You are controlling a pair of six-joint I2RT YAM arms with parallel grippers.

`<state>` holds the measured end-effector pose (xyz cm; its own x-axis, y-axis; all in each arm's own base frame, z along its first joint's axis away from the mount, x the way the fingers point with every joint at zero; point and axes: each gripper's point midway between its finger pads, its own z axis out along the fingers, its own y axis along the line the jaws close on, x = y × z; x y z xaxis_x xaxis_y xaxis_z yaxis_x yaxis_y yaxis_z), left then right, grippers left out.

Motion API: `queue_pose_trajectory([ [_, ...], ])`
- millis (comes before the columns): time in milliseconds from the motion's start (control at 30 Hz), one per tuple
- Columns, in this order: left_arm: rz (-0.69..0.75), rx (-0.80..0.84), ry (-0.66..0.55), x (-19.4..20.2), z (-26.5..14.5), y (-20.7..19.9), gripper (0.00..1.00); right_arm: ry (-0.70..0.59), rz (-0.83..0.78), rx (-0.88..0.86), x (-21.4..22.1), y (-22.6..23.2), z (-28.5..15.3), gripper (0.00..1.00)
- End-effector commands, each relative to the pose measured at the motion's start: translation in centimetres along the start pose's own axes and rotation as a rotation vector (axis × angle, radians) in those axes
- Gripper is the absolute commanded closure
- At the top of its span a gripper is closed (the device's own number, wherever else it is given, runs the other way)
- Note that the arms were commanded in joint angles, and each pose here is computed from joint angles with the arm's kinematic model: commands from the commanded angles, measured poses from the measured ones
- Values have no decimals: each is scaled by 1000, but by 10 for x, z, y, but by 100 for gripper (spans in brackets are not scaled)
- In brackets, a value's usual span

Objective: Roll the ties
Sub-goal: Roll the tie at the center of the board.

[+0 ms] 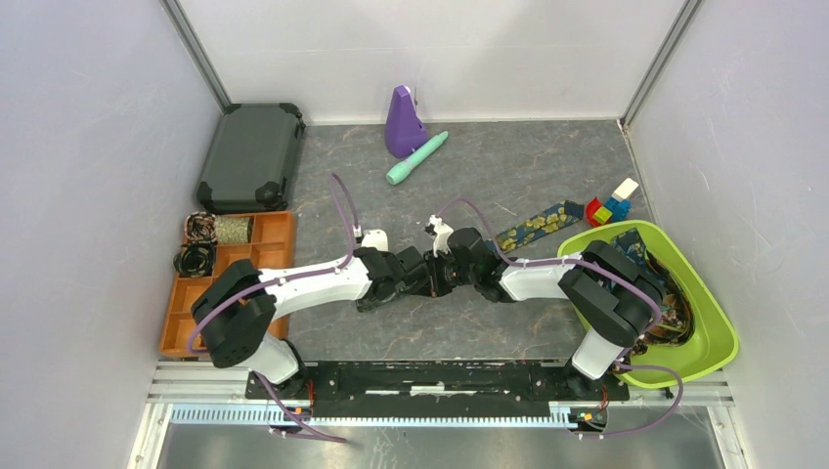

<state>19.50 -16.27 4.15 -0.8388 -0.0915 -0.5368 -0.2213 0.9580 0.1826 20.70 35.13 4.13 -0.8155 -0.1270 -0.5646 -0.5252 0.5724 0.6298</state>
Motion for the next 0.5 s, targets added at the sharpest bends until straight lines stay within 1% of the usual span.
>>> queue_pose_trajectory([
  [0,-85,111,-31,-7,-8,-16,57,-52,-23,-17,-22,9,4,92],
  [200,-87,141,-26,-6,-10,-17,52,-49,-20,-13,-22,8,5,92],
  [300,-93,154,-34,-9,-13,-18,51,-49,-19,-15,-22,9,5,92],
  [367,-103,160,-42,-11,-15,-17,52,-52,-21,-20,-24,11,5,92],
  [467,-118,181,-52,-13,-17,-18,56,-54,-25,-22,-28,14,6,92],
])
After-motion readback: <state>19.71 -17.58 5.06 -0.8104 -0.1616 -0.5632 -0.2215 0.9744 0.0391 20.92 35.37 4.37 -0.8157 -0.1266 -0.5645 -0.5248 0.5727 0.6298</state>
